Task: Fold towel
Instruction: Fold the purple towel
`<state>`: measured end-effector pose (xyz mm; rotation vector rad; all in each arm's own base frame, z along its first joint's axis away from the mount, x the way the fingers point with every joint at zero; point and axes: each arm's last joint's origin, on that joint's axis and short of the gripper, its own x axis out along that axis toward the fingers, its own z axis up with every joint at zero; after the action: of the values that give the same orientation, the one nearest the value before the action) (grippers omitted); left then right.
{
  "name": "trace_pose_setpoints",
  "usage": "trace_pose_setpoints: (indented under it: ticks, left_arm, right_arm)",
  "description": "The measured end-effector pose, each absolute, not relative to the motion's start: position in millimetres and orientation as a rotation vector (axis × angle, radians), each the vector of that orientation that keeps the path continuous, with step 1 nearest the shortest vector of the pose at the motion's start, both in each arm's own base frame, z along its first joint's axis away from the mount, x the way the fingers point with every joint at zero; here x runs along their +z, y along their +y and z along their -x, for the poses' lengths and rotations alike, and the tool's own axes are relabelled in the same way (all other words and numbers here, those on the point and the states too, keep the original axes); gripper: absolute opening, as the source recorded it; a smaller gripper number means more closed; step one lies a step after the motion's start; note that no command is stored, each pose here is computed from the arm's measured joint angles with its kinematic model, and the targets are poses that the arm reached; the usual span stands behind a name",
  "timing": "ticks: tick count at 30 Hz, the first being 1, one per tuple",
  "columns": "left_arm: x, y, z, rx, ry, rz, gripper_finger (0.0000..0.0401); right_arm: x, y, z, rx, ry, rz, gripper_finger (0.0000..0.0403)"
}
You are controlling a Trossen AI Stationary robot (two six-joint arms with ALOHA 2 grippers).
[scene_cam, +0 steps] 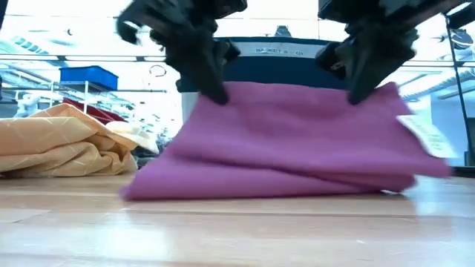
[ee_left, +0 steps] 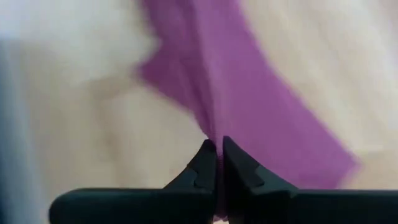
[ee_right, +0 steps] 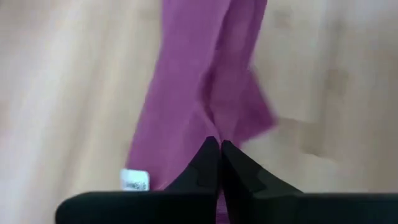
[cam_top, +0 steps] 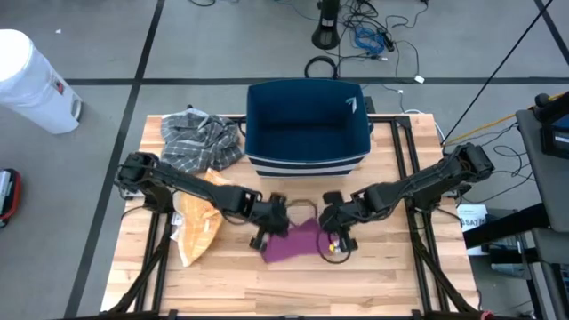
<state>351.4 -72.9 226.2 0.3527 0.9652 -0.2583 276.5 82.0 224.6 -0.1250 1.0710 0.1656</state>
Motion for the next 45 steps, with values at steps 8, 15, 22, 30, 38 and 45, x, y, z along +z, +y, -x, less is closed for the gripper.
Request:
trace_pose_setpoints:
  ticks: [8, 15, 22, 30, 38, 45]
  left_arm:
    - [268.9, -33.0, -340.3, 0.085, 0.866, -0.539, 0.0012]
    - [267.8, -57.3, -330.8, -0.095, 0.896, -0.536, 0.0012]
    - [251.1, -81.7, -322.5, -0.175, 0.905, -0.552, 0.0012]
    - [222.0, -91.8, -319.8, -0.208, 0.905, -0.516, 0.0012]
    - [222.6, -81.4, -322.9, -0.055, 0.904, -0.621, 0.0012]
    - [222.8, -84.2, -322.6, -0.057, 0.897, -0.609, 0.0012]
  right_arm:
    - [252.9, 57.4, -257.7, -0.213, 0.977, 0.323, 0.0]
    - [262.3, 70.5, -248.8, -0.107, 0.94, 0.279, 0.0]
    - [239.4, 98.6, -258.7, -0.018, 1.0, 0.246, 0.0]
    - [211.7, 115.9, -270.4, 0.037, 1.069, 0.243, 0.0]
    - [218.1, 104.0, -265.5, -0.083, 1.057, 0.35, 0.0]
    - [220.1, 106.9, -262.0, -0.079, 1.055, 0.356, 0.0]
